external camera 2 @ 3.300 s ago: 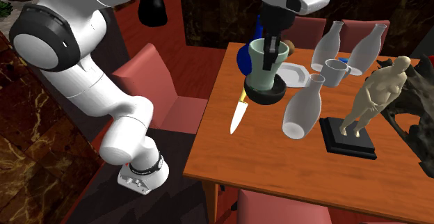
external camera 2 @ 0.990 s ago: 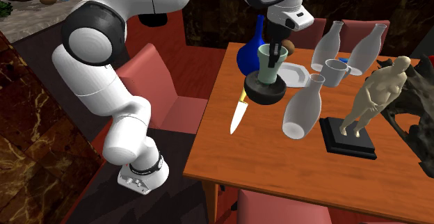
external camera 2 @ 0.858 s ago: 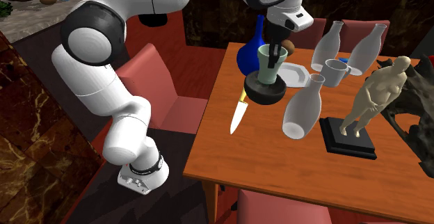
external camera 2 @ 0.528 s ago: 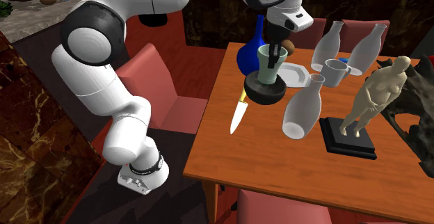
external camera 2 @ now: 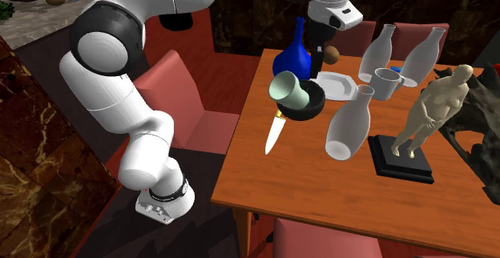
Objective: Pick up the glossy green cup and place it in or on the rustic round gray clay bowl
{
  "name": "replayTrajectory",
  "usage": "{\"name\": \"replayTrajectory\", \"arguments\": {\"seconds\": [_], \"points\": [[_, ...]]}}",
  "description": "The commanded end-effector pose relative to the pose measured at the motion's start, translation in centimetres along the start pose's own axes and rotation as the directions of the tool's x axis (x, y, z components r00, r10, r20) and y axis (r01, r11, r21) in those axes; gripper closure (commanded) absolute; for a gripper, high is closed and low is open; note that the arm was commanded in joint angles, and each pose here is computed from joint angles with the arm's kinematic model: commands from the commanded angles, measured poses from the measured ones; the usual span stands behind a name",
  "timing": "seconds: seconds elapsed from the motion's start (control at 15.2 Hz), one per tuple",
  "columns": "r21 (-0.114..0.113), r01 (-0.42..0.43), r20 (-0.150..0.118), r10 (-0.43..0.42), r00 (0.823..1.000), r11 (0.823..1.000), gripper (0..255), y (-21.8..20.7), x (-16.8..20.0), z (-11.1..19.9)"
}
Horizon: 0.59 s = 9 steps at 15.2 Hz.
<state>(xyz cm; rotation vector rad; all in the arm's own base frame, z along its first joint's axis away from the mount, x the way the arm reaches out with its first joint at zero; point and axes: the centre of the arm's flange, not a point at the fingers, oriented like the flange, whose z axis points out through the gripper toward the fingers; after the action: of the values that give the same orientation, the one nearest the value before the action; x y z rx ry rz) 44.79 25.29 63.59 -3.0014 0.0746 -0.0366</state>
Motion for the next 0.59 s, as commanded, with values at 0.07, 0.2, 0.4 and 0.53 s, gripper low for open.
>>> {"name": "replayTrajectory", "arguments": {"seconds": [0.07,0.2,0.4,0.53], "points": [[-0.001,0.000,0.001,0.000,1.000,1.000,0,0.0,0.1,-3.4],[-0.001,0.000,0.001,0.000,1.000,1.000,0,0.0,0.1,-3.4],[-0.001,0.000,0.001,0.000,1.000,1.000,0,0.0,0.1,-3.4],[-0.001,0.000,0.001,0.000,1.000,1.000,0,0.0,0.1,-3.4]]}}
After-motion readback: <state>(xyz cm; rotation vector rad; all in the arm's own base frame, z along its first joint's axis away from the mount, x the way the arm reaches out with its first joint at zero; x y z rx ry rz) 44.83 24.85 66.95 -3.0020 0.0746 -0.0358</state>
